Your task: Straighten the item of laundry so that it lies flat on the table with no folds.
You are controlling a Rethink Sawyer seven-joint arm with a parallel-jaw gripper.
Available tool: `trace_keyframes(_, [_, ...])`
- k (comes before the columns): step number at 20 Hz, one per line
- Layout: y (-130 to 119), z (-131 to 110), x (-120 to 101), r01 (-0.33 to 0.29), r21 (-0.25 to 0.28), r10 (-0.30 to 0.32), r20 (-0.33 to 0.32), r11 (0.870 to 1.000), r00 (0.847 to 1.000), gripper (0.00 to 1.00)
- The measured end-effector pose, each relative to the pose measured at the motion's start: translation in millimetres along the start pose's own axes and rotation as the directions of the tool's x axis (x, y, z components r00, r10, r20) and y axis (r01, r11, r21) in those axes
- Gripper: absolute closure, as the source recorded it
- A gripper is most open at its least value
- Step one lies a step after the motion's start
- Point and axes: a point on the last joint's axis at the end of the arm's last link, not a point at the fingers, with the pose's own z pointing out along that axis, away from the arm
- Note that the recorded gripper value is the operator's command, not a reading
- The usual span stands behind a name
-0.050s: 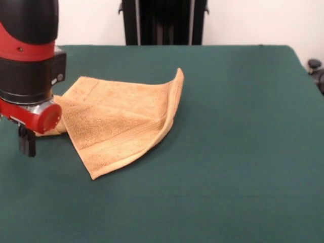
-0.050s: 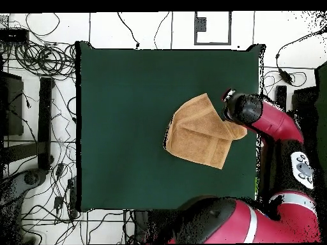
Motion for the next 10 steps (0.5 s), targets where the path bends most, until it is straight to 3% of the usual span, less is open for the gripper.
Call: trace_keyframes(10, [1.5, -6.8, 7.9, -0.024, -0.025, 0.023, -0.023, 0.999, 0.999, 1.0])
